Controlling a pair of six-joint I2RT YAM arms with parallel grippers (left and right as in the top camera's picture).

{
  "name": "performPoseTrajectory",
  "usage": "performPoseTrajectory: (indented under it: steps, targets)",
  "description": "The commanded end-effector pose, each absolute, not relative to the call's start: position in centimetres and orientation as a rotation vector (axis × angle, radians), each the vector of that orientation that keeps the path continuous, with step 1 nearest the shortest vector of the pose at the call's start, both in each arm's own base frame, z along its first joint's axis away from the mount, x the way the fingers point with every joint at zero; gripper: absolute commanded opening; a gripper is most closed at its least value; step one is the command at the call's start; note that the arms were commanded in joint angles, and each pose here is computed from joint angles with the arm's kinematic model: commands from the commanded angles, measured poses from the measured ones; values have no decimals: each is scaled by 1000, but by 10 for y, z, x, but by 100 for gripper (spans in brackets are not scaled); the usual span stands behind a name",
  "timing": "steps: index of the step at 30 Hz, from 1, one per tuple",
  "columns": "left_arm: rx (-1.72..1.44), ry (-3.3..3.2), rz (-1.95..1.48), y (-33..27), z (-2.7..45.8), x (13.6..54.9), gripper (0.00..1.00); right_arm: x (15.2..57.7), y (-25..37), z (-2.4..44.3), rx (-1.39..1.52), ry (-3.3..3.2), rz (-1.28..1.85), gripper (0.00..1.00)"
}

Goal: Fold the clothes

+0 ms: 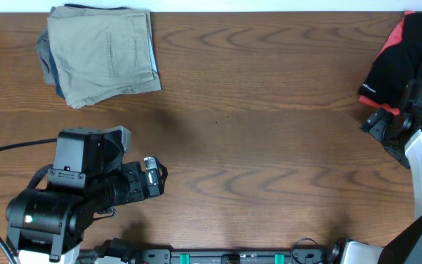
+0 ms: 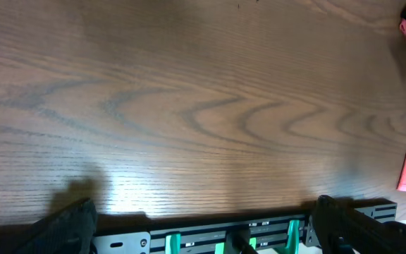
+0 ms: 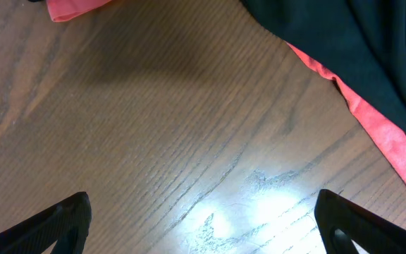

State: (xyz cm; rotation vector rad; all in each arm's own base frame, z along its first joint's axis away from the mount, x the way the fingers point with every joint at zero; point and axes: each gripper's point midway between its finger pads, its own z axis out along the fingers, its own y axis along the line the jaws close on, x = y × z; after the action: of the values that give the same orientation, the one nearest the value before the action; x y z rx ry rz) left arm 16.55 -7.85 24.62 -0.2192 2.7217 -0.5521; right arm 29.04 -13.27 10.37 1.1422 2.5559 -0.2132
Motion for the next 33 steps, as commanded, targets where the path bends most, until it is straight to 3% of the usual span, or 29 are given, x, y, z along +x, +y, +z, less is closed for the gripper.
performPoseTrajectory:
  steps: [1, 7, 14, 20, 33]
  targets:
    - [-221, 2725, -534, -77, 245, 165, 98, 291, -136, 110, 1131, 2541, -224, 99]
    - [-131, 2665, -549, -83, 249, 174, 98, 291, -136, 110, 1131, 2541, -224, 99]
    - [124, 2377, -542, -98, 245, 216, 98, 291, -136, 110, 1131, 2541, -224, 99]
    - [166, 2101, -557, -104, 222, 242, 98, 291, -136, 110, 1131, 2541, -224, 99]
    - [56, 1841, -466, -66, 181, 235, 98, 291, -136, 110, 1131, 2541, -224, 99]
